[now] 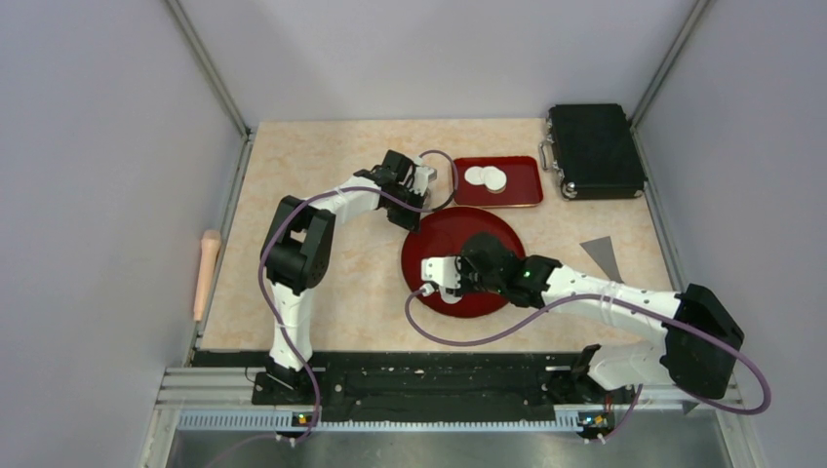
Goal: Roll out the dumpling wrappers from the dough
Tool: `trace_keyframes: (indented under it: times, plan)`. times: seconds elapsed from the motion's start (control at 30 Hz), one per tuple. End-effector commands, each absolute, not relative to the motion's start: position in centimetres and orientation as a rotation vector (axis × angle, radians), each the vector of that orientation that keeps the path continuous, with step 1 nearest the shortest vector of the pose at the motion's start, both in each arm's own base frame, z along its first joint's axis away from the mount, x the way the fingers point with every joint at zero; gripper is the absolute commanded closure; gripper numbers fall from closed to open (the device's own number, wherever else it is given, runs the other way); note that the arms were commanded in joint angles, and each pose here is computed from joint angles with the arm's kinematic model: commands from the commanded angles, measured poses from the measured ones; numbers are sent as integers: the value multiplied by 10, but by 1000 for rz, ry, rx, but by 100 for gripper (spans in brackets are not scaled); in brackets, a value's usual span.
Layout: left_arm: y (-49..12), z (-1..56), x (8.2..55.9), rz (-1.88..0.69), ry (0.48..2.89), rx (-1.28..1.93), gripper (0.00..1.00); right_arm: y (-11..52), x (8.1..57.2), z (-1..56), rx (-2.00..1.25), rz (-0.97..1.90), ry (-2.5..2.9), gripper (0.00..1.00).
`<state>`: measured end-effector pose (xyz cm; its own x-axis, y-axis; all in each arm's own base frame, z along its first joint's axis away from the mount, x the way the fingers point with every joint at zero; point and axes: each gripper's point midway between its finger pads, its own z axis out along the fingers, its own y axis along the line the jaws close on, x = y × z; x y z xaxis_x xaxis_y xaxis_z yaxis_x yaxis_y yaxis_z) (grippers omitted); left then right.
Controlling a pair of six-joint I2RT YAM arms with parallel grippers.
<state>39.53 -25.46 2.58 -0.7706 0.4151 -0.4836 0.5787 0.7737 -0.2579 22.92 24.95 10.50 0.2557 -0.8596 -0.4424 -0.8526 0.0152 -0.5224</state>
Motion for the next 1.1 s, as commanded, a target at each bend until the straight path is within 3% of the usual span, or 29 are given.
trace_keyframes:
  times: [0.0,0.7,0.83,1.07]
  plan:
    - [-237,-1,392,-450,2621,774,100,206,137,36,-2161,260,1779,100]
    - [-236,-1,392,-445,2623,775,100,191,114,42,-2253,308,1780,100]
    - [-237,-1,393,-447,2621,773,100,207,151,67,-2066,152,1720,100]
    - [-236,-2,392,-444,2625,773,100,242,243,175,-1569,-70,1499,100]
